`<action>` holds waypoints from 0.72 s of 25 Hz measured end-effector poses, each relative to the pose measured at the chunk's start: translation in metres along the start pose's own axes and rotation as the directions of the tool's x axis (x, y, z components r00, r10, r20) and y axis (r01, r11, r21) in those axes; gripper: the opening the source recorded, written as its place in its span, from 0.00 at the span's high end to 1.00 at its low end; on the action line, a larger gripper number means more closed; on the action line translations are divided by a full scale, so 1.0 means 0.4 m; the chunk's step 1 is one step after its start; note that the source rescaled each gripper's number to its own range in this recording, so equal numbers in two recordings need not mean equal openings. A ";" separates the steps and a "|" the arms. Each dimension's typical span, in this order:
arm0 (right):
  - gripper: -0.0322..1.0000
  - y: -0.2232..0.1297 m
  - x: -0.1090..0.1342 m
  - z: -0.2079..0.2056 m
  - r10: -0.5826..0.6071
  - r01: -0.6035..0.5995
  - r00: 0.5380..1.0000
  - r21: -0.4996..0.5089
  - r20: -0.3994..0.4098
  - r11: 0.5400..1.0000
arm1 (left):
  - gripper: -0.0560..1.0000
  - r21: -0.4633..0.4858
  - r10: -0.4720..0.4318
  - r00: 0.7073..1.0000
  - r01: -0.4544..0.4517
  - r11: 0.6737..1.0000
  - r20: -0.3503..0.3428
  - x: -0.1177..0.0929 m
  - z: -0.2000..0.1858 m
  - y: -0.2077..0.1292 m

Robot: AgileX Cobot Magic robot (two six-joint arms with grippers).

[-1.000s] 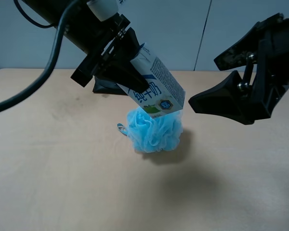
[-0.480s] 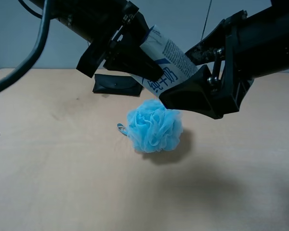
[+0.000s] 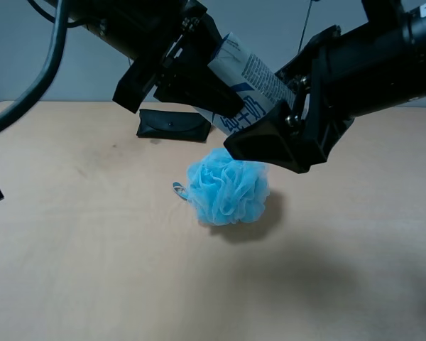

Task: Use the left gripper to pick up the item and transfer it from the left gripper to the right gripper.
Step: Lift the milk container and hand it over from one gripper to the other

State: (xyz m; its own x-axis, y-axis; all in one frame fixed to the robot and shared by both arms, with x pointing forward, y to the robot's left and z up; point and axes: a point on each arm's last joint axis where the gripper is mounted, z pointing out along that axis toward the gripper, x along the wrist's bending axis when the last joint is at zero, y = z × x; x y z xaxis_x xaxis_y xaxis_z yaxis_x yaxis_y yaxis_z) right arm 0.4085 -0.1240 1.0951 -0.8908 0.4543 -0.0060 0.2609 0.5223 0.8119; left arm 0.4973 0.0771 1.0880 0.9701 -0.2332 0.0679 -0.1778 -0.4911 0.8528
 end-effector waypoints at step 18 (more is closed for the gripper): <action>0.00 -0.002 -0.001 0.019 -0.002 0.002 1.000 0.008 -0.027 1.000 | 0.94 -0.002 0.000 1.000 0.000 1.000 0.000 0.000 0.000 0.000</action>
State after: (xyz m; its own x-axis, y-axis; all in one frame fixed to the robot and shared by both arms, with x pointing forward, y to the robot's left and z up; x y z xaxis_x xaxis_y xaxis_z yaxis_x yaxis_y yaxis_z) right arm 0.4115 -0.1191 1.0899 -0.9010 0.4336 0.0081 0.2618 0.5289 0.8073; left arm 0.4973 0.0770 1.0881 0.9700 -0.2331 0.0683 -0.1778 -0.4895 0.8537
